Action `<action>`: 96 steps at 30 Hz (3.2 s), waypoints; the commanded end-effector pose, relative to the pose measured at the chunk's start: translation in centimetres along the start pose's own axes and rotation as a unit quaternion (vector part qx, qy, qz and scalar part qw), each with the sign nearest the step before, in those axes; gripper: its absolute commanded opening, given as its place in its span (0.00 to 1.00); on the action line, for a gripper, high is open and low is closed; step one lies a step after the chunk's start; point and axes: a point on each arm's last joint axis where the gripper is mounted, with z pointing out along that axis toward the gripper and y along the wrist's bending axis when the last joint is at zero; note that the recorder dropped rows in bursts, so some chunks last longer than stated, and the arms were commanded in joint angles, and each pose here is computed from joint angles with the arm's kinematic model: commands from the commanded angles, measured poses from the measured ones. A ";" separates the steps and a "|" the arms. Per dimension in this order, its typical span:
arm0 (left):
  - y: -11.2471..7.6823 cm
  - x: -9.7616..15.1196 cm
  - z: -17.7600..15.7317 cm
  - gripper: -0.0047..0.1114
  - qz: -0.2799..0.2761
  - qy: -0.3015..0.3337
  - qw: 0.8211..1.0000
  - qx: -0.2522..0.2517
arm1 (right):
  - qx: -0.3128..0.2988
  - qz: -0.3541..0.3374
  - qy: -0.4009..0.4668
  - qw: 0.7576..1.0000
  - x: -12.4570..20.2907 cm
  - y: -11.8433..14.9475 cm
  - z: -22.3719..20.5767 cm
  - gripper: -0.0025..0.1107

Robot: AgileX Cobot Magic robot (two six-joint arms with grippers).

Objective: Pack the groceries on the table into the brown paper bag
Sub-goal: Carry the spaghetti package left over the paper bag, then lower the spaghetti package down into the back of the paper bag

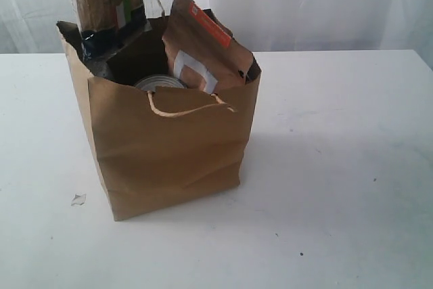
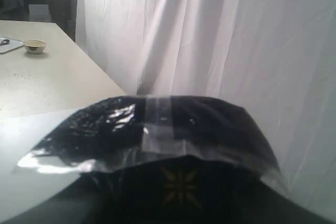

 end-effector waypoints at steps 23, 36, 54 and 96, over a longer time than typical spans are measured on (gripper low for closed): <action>0.0 0.1 0.0 0.04 -0.003 0.000 1.000 0.001 | 0.062 -0.045 -0.013 0.997 3.3 -2.3 5.0 0.02; 0.0 0.1 0.0 0.04 -0.003 0.000 1.000 0.001 | 0.048 -0.039 0.048 0.997 6.6 -2.6 7.2 0.02; 0.0 0.1 0.0 0.04 -0.003 0.000 1.000 0.001 | 0.025 -0.021 0.157 0.987 14.1 -1.6 8.0 0.02; 0.0 0.1 0.0 0.04 -0.003 0.000 1.000 0.001 | 0.029 0.025 0.159 0.987 17.3 0.3 7.0 0.02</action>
